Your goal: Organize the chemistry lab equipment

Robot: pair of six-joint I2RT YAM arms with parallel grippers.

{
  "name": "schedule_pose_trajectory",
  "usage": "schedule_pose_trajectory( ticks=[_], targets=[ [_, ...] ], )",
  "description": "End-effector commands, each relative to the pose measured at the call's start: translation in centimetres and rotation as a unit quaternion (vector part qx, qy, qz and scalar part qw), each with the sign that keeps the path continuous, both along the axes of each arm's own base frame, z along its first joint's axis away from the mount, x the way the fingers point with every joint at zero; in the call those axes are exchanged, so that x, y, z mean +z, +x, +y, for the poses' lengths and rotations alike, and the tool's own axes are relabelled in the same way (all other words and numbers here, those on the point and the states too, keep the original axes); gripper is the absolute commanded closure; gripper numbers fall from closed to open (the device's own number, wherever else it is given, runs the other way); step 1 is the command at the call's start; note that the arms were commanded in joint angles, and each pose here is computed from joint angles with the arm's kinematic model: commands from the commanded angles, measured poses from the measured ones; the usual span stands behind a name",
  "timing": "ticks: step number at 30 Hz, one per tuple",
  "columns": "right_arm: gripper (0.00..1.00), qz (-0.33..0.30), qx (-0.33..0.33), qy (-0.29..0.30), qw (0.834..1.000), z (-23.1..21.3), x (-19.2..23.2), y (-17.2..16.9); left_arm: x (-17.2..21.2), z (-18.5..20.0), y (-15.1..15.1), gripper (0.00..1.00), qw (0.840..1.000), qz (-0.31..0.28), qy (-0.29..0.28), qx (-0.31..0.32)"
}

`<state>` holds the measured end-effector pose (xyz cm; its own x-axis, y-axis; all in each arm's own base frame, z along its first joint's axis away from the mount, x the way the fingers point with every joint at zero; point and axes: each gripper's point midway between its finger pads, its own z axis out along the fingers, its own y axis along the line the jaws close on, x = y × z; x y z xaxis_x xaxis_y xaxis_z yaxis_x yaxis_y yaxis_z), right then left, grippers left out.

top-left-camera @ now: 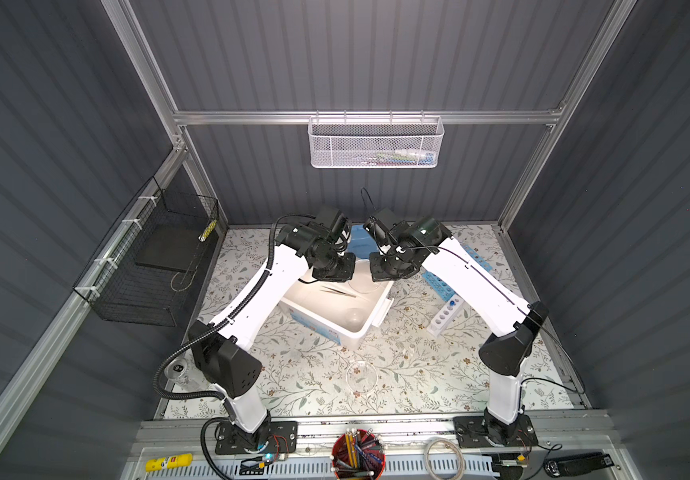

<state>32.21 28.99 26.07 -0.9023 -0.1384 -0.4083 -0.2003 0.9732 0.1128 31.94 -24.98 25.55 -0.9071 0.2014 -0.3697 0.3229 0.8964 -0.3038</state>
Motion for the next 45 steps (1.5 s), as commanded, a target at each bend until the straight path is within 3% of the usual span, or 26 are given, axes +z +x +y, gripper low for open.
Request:
schedule_pose_trajectory(
  ticks=[1, 9, 29, 34, 41, 45],
  targets=[
    [1.00, -0.006, -0.005, 0.007, 1.000, 0.3, 0.7, -0.1, 0.0, 0.0, 0.2, 0.96, 1.000, 0.005, 0.004, -0.002],
    [1.00, -0.008, -0.009, 0.015, 1.000, 0.6, 0.9, -0.3, -0.4, -0.1, 0.5, 1.00, 1.000, 0.012, 0.011, 0.001],
    [0.53, -0.023, -0.036, 0.032, 0.999, -0.1, 1.8, 0.4, -1.4, 0.9, 0.7, 1.00, 0.999, 0.017, 0.044, 0.006],
    [0.43, -0.028, -0.064, 0.026, 0.997, -2.0, 2.0, 0.8, -1.6, 2.6, 0.9, 1.00, 0.998, 0.020, 0.058, 0.018],
    [0.32, -0.049, -0.110, 0.046, 0.992, -4.9, 3.4, 2.6, -2.0, 7.9, 2.0, 1.00, 0.994, 0.034, 0.078, 0.064],
    [0.29, -0.060, -0.118, 0.045, 0.990, -6.1, 2.4, 4.1, -2.6, 9.5, 1.9, 1.00, 0.992, 0.031, 0.105, 0.058]
  ],
)
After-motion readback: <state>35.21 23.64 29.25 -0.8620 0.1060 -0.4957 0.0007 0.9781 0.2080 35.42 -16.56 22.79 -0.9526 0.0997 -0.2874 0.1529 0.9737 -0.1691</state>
